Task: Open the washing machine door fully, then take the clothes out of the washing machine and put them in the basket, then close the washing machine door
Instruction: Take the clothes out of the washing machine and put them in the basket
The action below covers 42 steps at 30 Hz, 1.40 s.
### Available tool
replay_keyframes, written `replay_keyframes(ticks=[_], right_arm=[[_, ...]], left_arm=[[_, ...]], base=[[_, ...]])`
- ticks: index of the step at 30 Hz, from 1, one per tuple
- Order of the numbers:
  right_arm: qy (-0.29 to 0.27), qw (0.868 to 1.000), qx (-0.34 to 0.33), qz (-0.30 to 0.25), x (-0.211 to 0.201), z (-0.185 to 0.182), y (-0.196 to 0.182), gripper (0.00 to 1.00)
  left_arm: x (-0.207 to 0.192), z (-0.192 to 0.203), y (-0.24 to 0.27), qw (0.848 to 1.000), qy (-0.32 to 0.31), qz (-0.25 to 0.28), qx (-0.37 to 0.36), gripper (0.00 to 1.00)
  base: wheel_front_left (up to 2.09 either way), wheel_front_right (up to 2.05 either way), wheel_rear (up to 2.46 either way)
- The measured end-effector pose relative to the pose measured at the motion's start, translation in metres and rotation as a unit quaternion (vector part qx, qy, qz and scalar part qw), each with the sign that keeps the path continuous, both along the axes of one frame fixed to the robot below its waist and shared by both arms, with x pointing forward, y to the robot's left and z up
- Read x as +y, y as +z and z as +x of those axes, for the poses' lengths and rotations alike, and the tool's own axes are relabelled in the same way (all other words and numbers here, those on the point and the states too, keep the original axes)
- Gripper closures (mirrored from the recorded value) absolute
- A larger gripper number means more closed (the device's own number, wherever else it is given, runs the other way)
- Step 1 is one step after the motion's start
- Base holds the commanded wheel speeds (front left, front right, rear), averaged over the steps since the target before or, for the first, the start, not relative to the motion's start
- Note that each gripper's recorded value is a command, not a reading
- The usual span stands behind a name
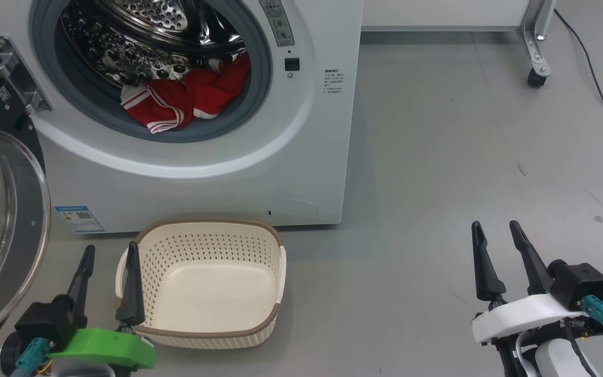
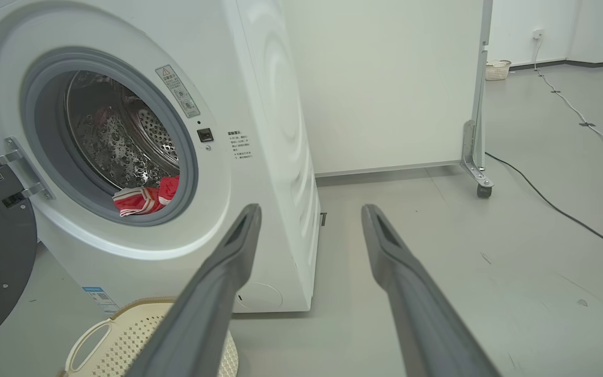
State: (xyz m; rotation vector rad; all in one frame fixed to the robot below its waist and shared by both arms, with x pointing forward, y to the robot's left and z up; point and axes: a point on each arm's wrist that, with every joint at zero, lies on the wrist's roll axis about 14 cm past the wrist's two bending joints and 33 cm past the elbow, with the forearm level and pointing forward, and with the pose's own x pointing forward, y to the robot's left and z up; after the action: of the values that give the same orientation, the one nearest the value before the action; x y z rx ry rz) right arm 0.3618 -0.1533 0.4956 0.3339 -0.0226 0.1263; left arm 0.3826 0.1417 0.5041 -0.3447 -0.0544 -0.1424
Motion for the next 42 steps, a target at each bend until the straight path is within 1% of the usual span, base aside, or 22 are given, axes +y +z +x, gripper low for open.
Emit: replay_keyframes(ticks=[7, 21, 32, 42], right_arm=[[0.000, 1.000, 0.005, 0.001, 0.001, 0.001, -0.003, 0.00], [-0.005, 1.000, 0.008, 0.004, -0.001, 0.000, -0.005, 0.00], [-0.008, 1.000, 0.008, 0.006, -0.002, 0.000, -0.005, 0.00], [-0.008, 1.000, 0.010, 0.007, -0.002, -0.001, -0.006, 0.00]], left_arm=[[0.002, 0.000, -0.006, 1.000, -0.001, 0.014, 0.008, 0.00], [-0.002, 0.000, -0.009, 1.000, -0.007, 0.014, 0.013, 0.00], [-0.004, 0.000, -0.010, 1.000, -0.009, 0.015, 0.014, 0.00], [-0.004, -0.001, -0.012, 1.000, -0.007, 0.016, 0.017, 0.00]], base=[[1.39, -1.39, 0.00], [1.02, -1.02, 0.00], [0.52, -0.52, 0.00], [0.13, -0.13, 0.00]])
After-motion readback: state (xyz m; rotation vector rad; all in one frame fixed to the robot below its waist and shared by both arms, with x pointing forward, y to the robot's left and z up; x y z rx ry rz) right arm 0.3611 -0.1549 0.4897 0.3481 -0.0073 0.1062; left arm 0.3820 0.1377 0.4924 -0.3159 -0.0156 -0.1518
